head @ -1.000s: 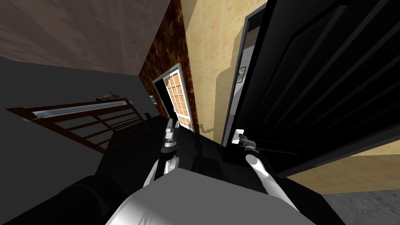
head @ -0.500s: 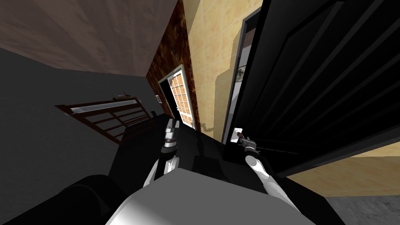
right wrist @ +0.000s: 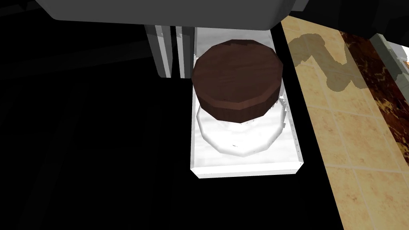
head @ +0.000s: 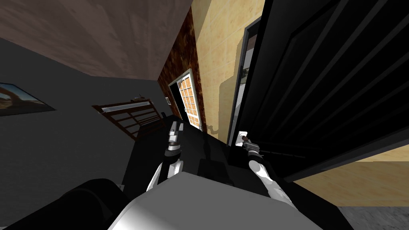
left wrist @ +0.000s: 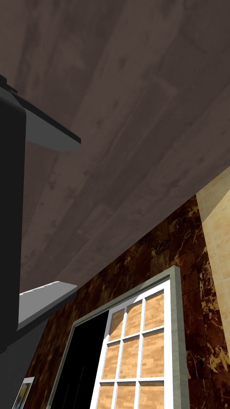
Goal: Pull the door open
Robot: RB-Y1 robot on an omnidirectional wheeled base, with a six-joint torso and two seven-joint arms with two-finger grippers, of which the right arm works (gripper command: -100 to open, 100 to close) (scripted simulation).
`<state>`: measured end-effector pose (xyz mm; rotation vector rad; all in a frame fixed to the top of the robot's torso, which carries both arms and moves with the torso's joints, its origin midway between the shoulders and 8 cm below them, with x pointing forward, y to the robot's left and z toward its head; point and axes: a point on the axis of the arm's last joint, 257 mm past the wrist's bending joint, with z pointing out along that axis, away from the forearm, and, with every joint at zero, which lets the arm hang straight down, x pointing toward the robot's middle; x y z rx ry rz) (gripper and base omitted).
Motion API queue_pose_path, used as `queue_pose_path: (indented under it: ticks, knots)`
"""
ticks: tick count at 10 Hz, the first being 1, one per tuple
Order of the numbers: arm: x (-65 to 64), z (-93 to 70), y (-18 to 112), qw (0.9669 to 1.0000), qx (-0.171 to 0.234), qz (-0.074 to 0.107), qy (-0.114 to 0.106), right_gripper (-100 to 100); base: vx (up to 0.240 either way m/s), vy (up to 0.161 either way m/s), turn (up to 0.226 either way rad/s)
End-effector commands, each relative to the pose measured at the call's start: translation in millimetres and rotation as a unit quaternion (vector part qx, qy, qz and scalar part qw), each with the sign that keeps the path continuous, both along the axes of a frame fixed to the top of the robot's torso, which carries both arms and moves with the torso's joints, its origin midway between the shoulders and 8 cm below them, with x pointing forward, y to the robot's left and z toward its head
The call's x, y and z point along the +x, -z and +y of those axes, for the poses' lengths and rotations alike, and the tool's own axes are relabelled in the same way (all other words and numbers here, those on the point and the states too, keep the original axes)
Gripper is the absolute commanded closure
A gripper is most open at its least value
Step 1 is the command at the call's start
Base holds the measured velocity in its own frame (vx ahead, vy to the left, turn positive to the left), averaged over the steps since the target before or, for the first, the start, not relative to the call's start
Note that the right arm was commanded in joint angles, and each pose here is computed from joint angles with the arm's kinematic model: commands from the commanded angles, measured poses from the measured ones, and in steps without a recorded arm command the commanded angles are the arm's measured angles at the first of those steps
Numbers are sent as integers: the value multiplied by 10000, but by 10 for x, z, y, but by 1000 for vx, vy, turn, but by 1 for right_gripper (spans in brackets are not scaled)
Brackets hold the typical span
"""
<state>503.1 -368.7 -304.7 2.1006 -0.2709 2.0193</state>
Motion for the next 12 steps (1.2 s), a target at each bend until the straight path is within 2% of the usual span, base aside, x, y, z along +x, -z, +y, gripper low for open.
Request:
queue_pose_path:
  ticks: [1, 7, 8, 9, 12]
  knots:
    - [49, 205, -52, 9998, 52, -94, -160, -100, -118, -73, 157]
    - [22, 365, -86, 9993, 86, -207, -284, -100, -111, -56, 77]
    - [-32, 149, -57, 9998, 26, -169, -123, -100, -35, -41, -52]
    - [-24, 67, -34, 9999, 72, -90, -107, -100, 18, 11, -143]
    - [40, 21, -72, 9997, 165, -46, -154, -100, 48, 72, -73]
